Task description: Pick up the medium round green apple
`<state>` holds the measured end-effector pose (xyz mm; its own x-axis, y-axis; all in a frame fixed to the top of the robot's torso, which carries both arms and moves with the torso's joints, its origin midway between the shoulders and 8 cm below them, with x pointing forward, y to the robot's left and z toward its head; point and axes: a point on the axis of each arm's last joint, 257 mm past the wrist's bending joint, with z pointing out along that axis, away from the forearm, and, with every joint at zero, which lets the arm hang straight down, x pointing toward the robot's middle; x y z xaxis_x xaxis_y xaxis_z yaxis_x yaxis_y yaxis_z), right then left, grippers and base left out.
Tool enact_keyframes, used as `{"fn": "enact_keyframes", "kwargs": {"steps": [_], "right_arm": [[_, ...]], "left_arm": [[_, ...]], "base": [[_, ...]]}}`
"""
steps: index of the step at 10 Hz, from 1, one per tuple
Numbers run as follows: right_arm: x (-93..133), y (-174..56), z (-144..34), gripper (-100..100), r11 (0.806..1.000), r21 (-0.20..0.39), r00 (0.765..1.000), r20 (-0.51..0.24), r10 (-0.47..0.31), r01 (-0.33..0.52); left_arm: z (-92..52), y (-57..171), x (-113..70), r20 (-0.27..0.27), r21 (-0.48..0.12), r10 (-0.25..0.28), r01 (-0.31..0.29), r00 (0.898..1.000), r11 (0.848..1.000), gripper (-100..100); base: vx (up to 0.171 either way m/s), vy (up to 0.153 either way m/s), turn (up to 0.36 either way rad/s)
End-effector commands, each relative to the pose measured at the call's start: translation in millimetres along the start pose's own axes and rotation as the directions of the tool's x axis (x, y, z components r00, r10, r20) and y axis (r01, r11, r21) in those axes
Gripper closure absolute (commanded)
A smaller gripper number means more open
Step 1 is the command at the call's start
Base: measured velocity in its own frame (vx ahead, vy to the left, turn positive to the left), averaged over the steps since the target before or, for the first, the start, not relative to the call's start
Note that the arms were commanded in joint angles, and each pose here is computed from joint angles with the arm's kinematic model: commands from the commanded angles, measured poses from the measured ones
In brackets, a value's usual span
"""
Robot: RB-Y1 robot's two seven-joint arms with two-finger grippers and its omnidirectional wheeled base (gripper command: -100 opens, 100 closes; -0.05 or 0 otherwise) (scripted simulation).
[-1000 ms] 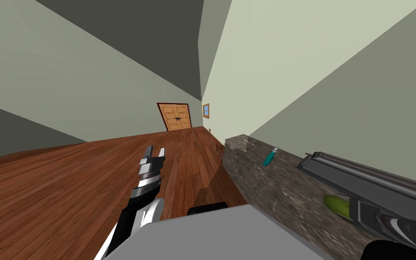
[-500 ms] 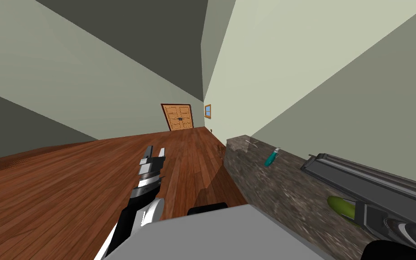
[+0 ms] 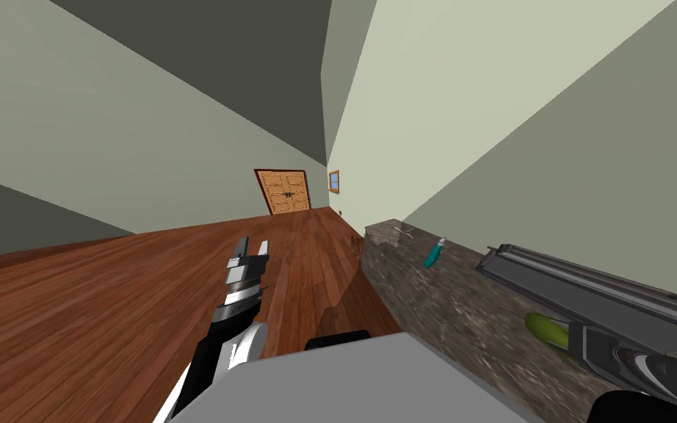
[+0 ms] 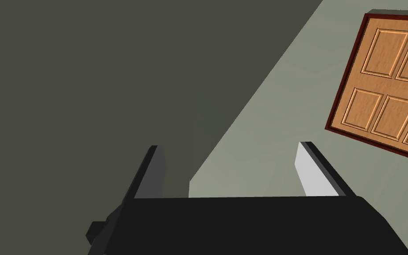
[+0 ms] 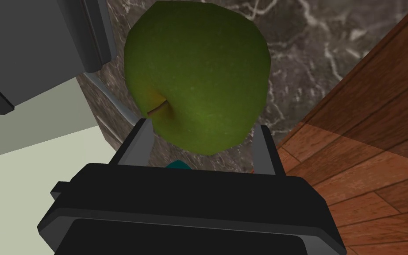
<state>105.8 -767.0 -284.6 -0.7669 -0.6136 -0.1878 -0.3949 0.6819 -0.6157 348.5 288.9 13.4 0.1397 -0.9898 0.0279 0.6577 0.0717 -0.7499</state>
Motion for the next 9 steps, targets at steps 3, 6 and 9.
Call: {"fn": "enact_keyframes", "kwargs": {"steps": [3, 6, 9], "right_arm": [[-41, -4, 6.4, 100, 0.997, -0.02, 0.995, 0.068, -0.079, 0.081], [-76, -8, 10.1, 100, 0.988, -0.028, 0.981, 0.126, -0.148, 0.153], [-92, -8, 8.2, 100, 0.981, -0.032, 0.972, 0.151, -0.183, 0.189]], "left_arm": [[0.0, 0, 0.0, 0.0, 0.0, 0.0, 0.0, 1.0, 1.0, 0], [0.0, 0, 0.0, 0.0, 0.0, 0.0, 0.0, 1.0, 1.0, 0], [0.0, 0, 0.0, 0.0, 0.0, 0.0, 0.0, 1.0, 1.0, 0]], "base": [[0.102, -0.006, -0.328], [0.115, -0.001, -0.291], [0.081, 0.017, -0.22]]}}
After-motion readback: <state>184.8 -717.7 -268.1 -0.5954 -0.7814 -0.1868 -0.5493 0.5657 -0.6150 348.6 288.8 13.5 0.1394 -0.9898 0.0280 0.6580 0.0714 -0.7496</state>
